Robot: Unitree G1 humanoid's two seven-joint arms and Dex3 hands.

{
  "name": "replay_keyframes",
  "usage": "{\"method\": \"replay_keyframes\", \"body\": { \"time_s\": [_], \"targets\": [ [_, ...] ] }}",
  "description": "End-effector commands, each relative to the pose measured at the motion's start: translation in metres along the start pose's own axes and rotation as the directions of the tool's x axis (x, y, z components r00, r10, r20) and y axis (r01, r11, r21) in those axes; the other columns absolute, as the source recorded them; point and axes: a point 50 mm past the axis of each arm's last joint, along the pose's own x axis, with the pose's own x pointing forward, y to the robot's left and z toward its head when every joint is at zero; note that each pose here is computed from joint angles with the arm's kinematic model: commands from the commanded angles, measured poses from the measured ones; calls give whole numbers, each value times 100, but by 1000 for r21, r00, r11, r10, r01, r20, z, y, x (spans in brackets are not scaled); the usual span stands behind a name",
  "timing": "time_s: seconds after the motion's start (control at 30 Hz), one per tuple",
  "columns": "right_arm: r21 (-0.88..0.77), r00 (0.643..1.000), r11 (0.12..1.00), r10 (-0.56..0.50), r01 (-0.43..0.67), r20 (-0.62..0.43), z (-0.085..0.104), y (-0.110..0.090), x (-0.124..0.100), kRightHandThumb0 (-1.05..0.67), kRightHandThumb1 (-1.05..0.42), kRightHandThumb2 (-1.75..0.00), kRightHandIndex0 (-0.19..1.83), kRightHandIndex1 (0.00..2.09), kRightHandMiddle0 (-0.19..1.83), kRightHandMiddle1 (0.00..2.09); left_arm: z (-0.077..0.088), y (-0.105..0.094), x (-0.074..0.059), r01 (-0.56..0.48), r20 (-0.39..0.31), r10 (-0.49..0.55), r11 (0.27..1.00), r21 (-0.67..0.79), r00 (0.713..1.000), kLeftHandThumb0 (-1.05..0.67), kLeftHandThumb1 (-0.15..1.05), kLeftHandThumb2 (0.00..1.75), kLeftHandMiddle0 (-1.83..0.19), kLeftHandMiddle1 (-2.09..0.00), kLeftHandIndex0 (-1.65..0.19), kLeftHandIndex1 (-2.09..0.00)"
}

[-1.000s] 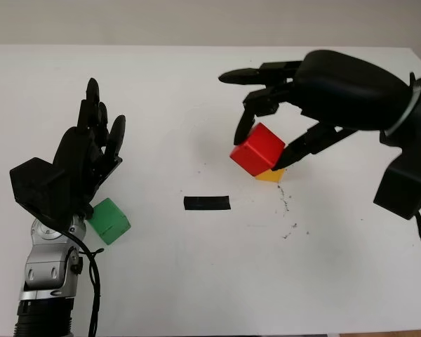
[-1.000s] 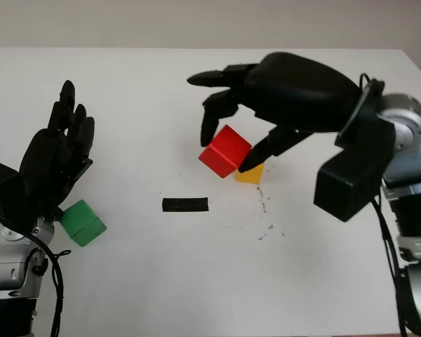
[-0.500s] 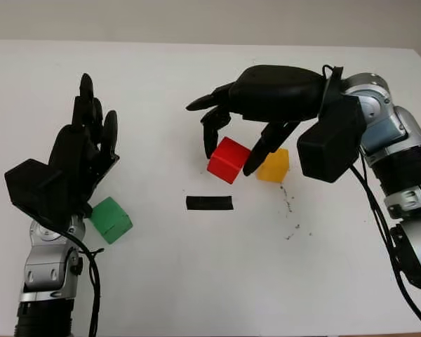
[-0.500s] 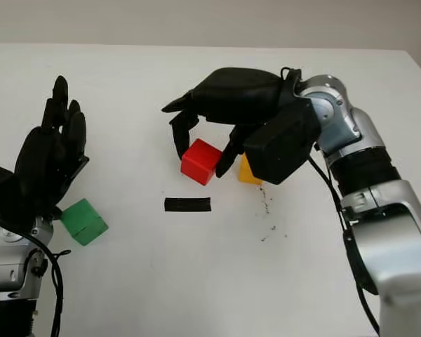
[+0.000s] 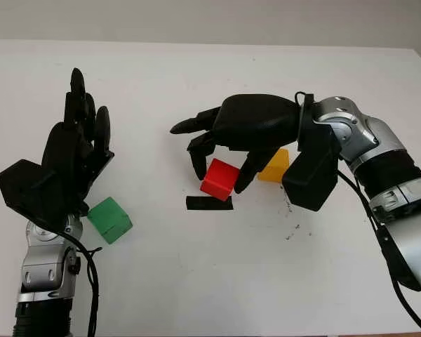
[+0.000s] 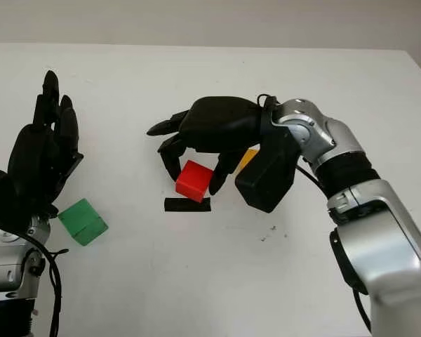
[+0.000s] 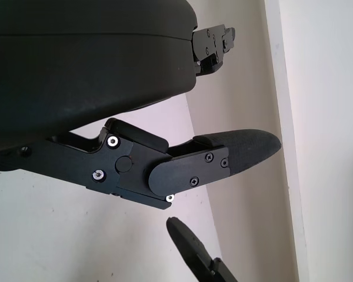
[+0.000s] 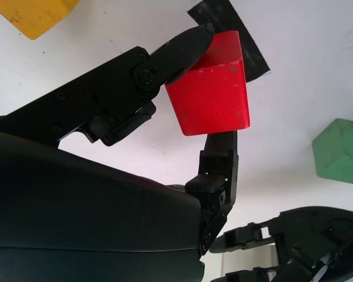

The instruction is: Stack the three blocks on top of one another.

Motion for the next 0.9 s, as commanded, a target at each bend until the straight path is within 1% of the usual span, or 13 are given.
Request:
{"method": "replay_keyframes", "body": {
  "time_s": [0.0,0.4,0.87],
  "targets": [
    [-4,1000,1000,-9,9,18,2,2,1,-54,-89,-6,25,4,52,147,8,1,3,-5,27,5,1000,6,1000,-74,105,65,19,0,19,0],
    [-82,998,997,17,-12,68,7,11,12,-57,-90,-5,27,6,49,156,9,-2,4,4,29,-4,1000,-2,1000,-74,105,62,19,0,19,0],
    [-92,997,996,16,-9,78,6,18,22,-58,-87,-5,30,7,50,152,9,-3,1,-2,29,2,1000,-1,1000,-73,105,63,19,0,19,0]
  ]
}}
